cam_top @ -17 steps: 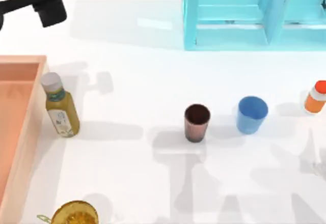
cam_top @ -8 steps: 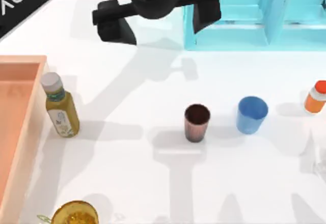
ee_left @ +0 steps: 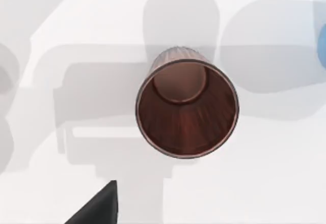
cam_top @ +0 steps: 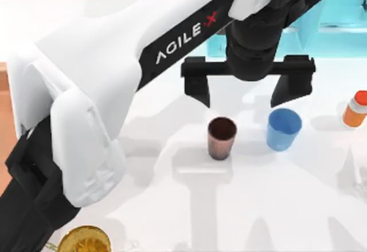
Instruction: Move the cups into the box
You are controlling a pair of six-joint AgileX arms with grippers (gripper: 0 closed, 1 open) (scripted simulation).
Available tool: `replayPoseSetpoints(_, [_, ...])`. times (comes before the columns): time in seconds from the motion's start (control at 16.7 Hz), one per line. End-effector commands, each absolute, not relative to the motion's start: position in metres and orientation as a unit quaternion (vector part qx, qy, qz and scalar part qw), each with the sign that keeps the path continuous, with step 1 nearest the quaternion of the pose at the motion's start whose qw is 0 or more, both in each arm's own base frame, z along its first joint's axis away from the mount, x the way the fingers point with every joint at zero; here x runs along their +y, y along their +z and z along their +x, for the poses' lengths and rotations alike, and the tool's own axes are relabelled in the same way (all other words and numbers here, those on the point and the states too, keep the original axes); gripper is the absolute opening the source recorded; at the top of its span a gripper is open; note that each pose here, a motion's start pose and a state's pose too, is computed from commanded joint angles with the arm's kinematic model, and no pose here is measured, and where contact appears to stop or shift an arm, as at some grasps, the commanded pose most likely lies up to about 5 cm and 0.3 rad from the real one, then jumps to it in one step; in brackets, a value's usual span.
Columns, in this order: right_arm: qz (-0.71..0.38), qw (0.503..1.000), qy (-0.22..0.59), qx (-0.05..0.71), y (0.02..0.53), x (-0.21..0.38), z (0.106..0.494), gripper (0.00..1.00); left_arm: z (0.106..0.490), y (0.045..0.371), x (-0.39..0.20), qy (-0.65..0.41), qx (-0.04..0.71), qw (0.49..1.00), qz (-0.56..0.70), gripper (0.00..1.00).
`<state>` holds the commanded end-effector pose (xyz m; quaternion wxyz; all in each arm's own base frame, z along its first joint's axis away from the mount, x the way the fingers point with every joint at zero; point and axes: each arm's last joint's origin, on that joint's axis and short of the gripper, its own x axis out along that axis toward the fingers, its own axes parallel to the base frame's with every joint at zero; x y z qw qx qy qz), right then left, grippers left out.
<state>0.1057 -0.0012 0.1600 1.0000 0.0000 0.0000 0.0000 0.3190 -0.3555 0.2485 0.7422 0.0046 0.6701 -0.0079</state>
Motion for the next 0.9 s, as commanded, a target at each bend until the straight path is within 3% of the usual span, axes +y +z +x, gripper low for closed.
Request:
replayPoseSetpoints(0.54, [0.0, 1.0, 0.0, 0.0, 0.16, -0.001, 0.106, 1.0, 0.322, 0.239, -0.357, -0.008, 0.67, 0.742, 0.005, 1.0])
replayPoseSetpoints(0.9, [0.0, 1.0, 0.0, 0.0, 0.16, -0.001, 0.106, 1.0, 0.329, 0.173, -0.359, -0.007, 0.672, 0.74, 0.008, 1.0])
